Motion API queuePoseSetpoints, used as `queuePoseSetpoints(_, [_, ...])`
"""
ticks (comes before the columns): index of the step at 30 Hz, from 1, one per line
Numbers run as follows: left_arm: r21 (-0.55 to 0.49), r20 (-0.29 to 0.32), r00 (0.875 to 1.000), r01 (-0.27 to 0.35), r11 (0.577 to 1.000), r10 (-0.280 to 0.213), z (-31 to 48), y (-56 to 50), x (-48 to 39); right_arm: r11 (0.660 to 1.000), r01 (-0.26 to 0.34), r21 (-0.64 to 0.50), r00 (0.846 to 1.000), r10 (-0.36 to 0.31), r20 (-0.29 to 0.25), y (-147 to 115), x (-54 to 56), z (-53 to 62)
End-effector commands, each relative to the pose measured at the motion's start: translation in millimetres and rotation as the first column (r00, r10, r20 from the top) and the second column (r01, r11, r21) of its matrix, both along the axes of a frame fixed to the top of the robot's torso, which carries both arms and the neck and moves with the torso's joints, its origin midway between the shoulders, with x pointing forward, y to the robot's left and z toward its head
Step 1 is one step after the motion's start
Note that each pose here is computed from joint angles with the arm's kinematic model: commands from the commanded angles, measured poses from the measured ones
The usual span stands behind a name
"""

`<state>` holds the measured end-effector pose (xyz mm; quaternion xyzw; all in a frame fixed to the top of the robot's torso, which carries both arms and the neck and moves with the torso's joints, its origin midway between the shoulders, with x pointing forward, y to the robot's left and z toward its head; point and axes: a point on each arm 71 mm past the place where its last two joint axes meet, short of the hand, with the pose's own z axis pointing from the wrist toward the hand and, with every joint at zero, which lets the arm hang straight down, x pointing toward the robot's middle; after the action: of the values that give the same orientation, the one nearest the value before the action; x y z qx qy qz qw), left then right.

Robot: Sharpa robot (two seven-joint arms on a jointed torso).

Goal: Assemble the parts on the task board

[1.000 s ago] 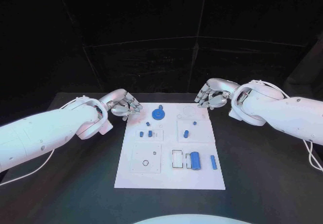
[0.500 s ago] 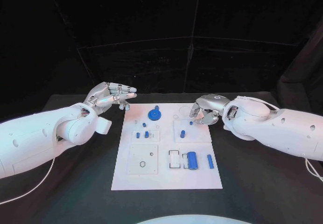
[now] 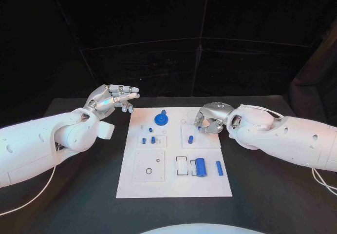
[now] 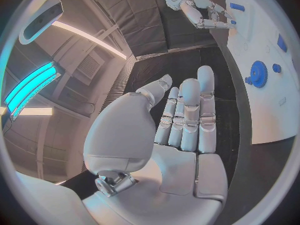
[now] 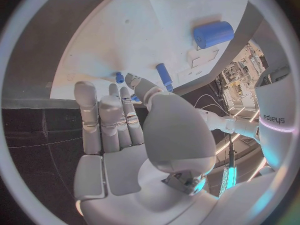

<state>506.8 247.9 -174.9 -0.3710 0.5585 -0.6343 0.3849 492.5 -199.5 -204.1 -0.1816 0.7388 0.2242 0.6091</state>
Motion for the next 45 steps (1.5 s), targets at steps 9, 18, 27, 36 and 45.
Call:
queuePoseSetpoints(9, [-0.033, 0.008, 1.0, 0.004, 0.999, -0.004, 2.3, 0.3, -0.4, 0.999, 0.009, -0.054, 1.0, -0.009, -0.013, 2, 2.3, -5.4])
queuePoseSetpoints(18, [-0.031, 0.001, 1.0, 0.006, 0.999, -0.006, 1.8, 1.1, -0.4, 0.995, 0.016, -0.099, 0.999, -0.019, -0.03, 2, 1.9, -9.8])
queuePoseSetpoints(27, [-0.03, -0.002, 1.0, 0.008, 1.0, -0.008, 1.6, 1.7, -0.7, 0.993, 0.025, -0.113, 1.0, -0.025, 0.0, 5, 0.9, -13.1])
queuePoseSetpoints(36, [-0.029, -0.005, 1.0, 0.007, 1.0, -0.008, 1.4, 2.8, -0.7, 0.996, 0.036, -0.077, 0.996, -0.03, 0.079, 6, -1.7, -9.0])
queuePoseSetpoints(45, [-0.028, -0.009, 1.0, 0.008, 1.0, -0.008, 1.2, 4.3, -1.0, 1.0, 0.007, -0.016, 0.995, -0.005, 0.103, 6, -15.0, 0.2])
